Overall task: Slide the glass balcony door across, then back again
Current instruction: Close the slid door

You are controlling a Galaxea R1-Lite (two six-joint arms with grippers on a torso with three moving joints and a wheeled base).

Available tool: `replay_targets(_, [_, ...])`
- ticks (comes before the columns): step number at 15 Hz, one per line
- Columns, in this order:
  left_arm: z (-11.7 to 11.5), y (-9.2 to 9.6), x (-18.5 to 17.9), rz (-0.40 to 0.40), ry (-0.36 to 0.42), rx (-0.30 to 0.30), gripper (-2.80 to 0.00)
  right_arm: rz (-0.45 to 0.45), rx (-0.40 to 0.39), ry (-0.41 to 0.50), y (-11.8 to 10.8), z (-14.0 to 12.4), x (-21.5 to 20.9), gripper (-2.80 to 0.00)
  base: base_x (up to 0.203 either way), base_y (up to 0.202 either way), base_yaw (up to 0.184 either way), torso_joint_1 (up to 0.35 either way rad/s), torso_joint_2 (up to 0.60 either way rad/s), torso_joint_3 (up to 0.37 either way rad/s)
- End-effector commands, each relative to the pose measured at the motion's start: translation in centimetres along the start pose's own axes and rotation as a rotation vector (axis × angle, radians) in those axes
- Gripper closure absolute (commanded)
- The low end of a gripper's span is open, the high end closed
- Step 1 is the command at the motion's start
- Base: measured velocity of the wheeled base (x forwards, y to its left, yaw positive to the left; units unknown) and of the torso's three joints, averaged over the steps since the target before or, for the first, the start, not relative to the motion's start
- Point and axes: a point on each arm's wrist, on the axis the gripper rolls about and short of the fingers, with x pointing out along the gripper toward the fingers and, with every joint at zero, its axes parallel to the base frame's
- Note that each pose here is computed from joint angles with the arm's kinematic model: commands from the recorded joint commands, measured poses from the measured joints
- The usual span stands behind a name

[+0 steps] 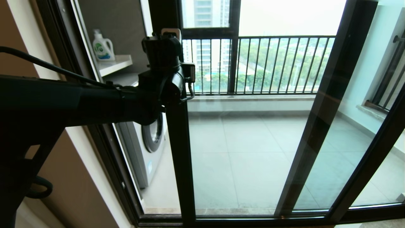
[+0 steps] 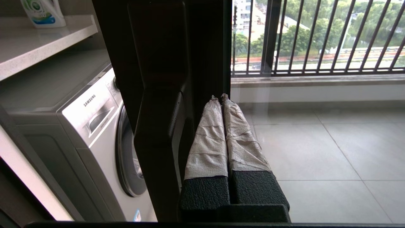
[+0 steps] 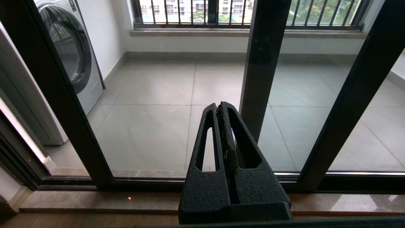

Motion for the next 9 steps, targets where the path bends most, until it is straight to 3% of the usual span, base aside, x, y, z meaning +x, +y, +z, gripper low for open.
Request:
replay_targets(1, [0.5, 1.1, -0.5, 0.014, 0.001, 0.002, 0.0, 0.002, -0.001, 0.013, 0.0, -0.3, 0.1, 0.0, 0.0, 0.0, 0.0, 0.0, 0.0, 0.0])
replay_targets(9, [-0.8, 5.8, 1.2, 0.074, 0.038, 0.021, 0.0, 0.002, -0.001, 0.013, 0.0, -0.3, 0.1, 0.0, 0.0, 0.0, 0.0, 0.0, 0.0, 0.0])
